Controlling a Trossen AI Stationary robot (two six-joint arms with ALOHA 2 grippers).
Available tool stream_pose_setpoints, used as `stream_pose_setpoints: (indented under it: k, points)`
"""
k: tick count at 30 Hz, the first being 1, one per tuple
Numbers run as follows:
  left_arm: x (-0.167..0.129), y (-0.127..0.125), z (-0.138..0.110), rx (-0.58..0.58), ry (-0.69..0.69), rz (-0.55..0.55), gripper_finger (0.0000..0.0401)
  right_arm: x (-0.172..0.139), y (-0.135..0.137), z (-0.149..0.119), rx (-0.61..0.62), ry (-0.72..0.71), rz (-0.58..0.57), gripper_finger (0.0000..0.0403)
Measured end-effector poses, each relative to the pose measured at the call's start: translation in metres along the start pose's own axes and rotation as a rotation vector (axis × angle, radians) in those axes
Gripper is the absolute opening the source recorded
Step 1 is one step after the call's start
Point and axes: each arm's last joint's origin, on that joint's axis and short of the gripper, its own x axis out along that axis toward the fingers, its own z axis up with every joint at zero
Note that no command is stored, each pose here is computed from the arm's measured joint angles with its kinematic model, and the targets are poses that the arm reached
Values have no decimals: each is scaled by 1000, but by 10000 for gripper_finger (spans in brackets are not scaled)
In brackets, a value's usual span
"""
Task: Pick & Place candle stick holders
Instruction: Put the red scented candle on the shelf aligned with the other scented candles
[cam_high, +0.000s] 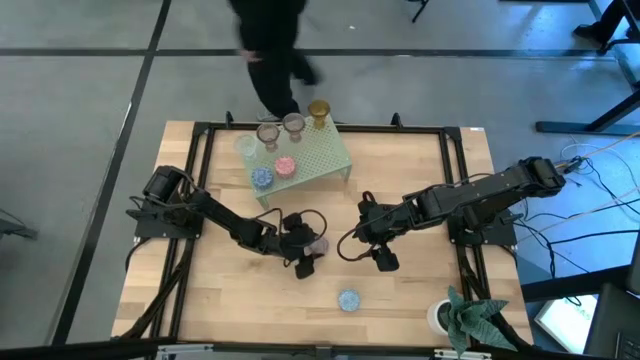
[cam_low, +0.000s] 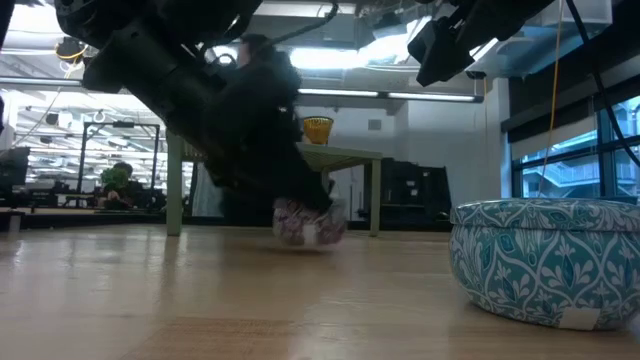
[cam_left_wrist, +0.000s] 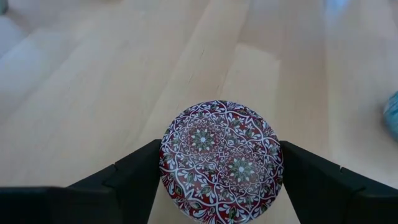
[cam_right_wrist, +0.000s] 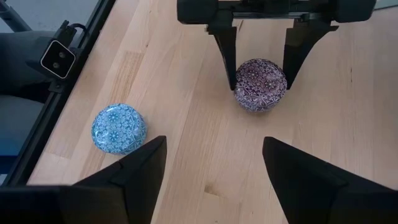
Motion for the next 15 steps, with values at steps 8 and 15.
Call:
stream_pose_setpoints:
  k: [8, 15]
  points:
    - [-2, -11, 30, 45, -95, -33, 292, 0, -1, -1, 36, 2, -44, 271]
    - [-4, -20, 86, 190, -22, 32, 294, -1, 0, -14, 152, 140, -76, 271]
